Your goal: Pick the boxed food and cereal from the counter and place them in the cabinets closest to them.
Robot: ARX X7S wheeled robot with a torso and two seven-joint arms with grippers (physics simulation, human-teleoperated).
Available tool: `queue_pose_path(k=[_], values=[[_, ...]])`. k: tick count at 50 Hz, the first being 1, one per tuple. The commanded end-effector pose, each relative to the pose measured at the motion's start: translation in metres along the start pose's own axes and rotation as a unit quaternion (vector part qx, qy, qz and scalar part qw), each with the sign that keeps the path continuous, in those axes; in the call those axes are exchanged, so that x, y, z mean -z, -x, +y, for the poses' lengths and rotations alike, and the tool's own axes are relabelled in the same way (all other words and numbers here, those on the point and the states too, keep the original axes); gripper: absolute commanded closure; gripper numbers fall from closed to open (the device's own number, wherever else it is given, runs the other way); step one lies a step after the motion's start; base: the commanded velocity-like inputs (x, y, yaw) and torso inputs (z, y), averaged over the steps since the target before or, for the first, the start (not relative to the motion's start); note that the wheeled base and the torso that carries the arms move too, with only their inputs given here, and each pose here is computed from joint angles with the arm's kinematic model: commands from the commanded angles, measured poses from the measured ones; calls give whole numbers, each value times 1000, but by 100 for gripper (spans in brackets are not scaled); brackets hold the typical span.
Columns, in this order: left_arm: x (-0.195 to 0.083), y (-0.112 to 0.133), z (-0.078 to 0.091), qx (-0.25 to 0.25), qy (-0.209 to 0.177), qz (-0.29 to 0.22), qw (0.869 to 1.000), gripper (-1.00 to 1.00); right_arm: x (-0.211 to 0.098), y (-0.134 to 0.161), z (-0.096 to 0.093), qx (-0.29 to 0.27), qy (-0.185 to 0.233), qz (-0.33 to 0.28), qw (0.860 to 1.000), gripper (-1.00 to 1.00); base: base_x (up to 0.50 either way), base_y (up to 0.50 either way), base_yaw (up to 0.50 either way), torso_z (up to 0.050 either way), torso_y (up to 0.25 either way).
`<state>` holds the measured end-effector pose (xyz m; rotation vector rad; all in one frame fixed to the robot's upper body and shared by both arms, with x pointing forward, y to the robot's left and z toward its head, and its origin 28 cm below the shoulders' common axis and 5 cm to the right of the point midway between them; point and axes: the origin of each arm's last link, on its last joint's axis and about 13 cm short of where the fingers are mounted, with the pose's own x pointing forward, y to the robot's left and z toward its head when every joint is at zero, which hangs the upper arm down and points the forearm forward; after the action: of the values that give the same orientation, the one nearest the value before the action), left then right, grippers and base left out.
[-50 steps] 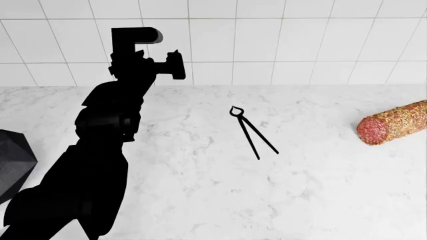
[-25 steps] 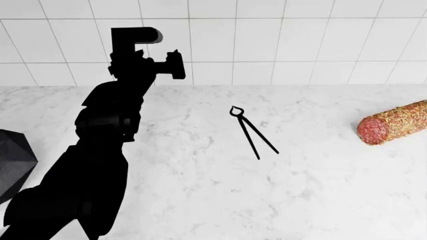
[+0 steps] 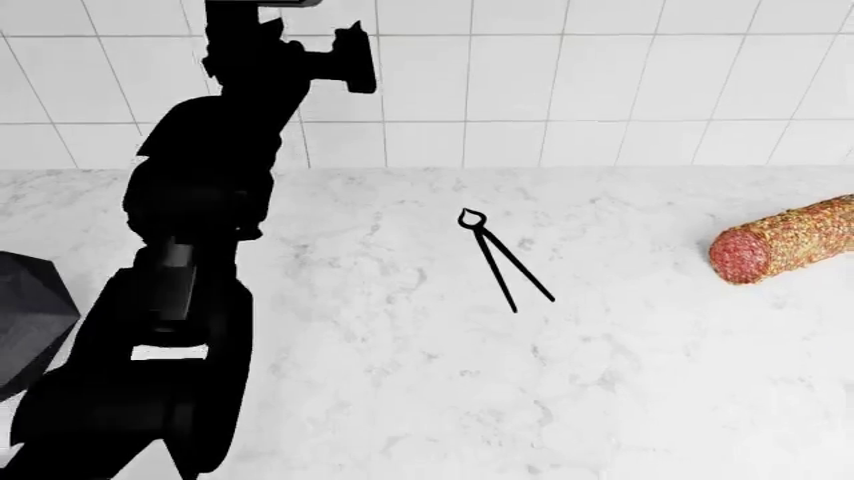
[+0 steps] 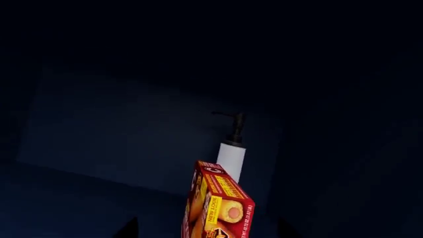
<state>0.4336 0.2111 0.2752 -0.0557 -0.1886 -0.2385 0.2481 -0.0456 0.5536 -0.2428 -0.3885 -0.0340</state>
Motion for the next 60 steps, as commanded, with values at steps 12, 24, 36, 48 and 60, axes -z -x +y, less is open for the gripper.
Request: queue_pose_path(k=[12, 24, 36, 48, 60], values=[[-72, 62, -25, -6, -35, -94, 995, -100, 36, 19, 6, -48, 8, -21, 999, -100, -500, 2, 0, 0, 0], [-72, 75, -31, 4, -40, -103, 994, -100, 72, 38, 18, -80, 16, -32, 996, -100, -502, -129, 0, 0, 0], [-61, 90, -31, 12, -32, -107, 994, -100, 114, 56, 26, -94, 2, -34, 995, -100, -502, -161, 0, 0, 0], [-33, 145, -45, 63, -24, -126, 990, -100, 176, 93, 24, -83, -9, -43, 996, -100, -501, -113, 0, 0, 0], [-13, 171, -43, 37, -22, -153, 987, -100, 258, 123, 27, -83, -24, -20, 996, -100, -502, -133, 0, 0, 0]])
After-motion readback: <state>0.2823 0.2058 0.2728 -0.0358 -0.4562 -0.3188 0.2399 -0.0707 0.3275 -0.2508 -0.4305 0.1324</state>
